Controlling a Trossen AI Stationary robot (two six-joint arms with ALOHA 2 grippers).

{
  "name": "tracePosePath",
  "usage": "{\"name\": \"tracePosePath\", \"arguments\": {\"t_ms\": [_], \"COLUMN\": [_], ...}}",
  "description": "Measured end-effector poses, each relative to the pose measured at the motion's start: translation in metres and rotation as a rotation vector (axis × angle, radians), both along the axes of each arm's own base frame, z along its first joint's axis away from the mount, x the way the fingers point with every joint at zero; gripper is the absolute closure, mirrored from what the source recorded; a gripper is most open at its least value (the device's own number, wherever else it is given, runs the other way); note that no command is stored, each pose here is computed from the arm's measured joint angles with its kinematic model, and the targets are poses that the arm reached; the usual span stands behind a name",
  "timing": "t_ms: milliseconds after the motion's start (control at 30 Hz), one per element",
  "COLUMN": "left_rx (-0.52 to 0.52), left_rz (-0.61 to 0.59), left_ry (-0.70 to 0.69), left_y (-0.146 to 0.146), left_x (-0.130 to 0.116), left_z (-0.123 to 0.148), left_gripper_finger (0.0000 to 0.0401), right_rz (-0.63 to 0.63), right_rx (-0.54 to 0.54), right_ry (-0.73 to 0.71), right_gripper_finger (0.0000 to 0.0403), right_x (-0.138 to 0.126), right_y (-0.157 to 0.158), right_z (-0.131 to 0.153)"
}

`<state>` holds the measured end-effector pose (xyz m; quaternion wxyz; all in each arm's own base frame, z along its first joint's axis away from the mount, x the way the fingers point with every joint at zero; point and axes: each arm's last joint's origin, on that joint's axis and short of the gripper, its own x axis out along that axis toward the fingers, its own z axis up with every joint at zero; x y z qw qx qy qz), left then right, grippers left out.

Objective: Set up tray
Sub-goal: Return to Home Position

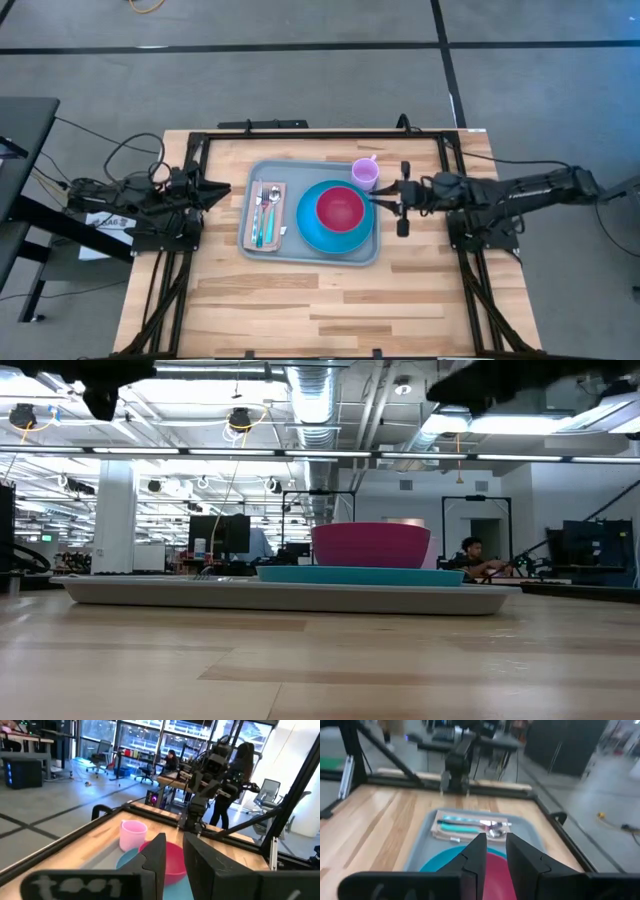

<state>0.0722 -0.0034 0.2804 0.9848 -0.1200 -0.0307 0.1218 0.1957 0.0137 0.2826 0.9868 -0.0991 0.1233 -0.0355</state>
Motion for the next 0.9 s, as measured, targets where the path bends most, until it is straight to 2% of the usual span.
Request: {"name": "tracePosePath", "arguments": {"t_ms": [100, 233, 433, 633, 900], "left_rx": [0.006, 0.006, -0.031, 0.012, 0.133], "left_rz": [0.007, 0.08, 0.122, 0.005, -0.101], "left_ry": [0.009, 0.035, -0.026, -0.049, -0.133], "left_y": [0.0, 0.002, 0.005, 0.006, -0.004], "left_x": [0.001, 0.001, -0.01, -0.023, 0.003], "left_z": [-0.002, -0.006, -0.004, -0.011, -0.042], "left_gripper_finger": [0.0349, 0.0349, 0.0349, 0.0349, 0.0349], "right_rz": [-0.012, -0.038, -0.123, -0.202, -0.243], "right_rx": [0.009, -0.005, 0.009, -0.002, 0.055], "right_ry": [-0.099, -0.183, -0.257, -0.36, -0.417], "right_gripper_finger": [0.0336, 0.0336, 0.0336, 0.0336, 0.0336], "right_x": [-0.012, -0.03, -0.059, -0.081, -0.094], "right_y": [-0.004, -0.011, -0.023, -0.032, -0.035], "right_z": [-0.024, -0.049, -0.067, -0.08, -0.1]}}
